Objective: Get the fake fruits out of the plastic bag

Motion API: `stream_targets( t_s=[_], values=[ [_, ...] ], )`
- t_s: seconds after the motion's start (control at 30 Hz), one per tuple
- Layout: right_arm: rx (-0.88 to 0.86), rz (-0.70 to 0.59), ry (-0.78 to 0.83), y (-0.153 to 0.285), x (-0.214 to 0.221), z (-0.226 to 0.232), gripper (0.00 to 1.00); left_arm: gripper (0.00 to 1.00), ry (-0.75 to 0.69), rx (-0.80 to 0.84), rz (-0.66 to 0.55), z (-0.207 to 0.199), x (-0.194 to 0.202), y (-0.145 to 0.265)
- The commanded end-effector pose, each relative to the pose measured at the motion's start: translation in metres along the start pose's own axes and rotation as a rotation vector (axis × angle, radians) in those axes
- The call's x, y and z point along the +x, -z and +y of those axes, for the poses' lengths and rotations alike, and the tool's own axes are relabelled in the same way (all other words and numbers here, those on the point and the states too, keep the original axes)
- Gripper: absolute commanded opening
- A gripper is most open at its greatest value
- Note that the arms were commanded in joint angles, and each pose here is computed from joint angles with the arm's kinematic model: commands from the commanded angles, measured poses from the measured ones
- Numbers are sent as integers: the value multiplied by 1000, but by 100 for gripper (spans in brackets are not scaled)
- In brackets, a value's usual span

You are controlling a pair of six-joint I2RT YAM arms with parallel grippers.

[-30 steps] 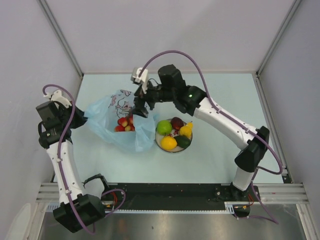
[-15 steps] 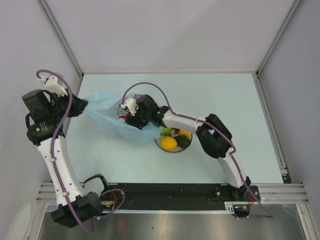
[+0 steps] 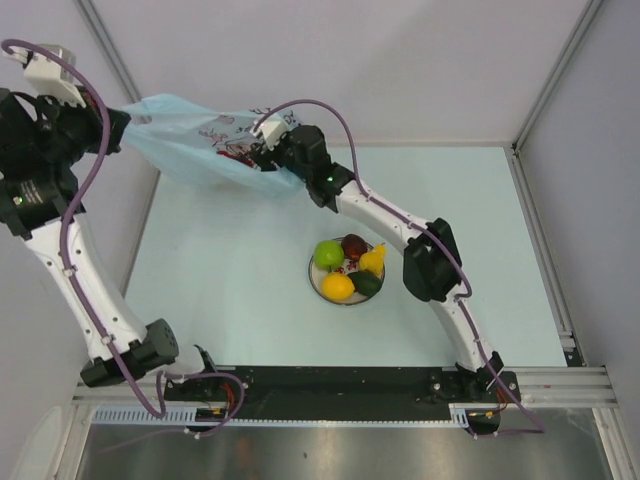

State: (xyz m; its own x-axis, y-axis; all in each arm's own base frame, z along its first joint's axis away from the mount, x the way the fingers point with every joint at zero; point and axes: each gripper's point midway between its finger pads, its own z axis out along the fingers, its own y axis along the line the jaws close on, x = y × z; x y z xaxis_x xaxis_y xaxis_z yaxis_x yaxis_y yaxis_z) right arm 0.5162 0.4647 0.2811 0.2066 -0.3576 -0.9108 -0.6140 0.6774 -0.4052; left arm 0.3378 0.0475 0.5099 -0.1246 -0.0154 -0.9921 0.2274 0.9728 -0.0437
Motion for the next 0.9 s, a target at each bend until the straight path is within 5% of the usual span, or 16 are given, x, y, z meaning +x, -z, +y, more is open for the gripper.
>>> stream_targets(
  t_s=[0.0, 0.13, 0.2, 0.33, 0.53, 0.87],
  values=[
    [-97, 70, 52, 31, 5, 54, 91, 0, -148, -52, 120, -10, 49, 38],
    [-298, 161, 53, 66, 35, 144, 92, 1, -195, -41, 395, -13, 191, 64],
    [-351, 199, 14, 78, 49, 172, 93, 0, -281, -54, 453, -18, 223, 85],
    [-428, 250, -12, 97, 63, 213, 95, 0, -182, 71, 709, -34, 305, 107],
    [-277, 157, 68, 86, 28, 190, 96, 0, -152, 121, 681, -47, 309, 105],
    [-64, 219, 323, 53, 75, 108, 98, 0, -125, 163, 547, -62, 269, 85]
  ],
)
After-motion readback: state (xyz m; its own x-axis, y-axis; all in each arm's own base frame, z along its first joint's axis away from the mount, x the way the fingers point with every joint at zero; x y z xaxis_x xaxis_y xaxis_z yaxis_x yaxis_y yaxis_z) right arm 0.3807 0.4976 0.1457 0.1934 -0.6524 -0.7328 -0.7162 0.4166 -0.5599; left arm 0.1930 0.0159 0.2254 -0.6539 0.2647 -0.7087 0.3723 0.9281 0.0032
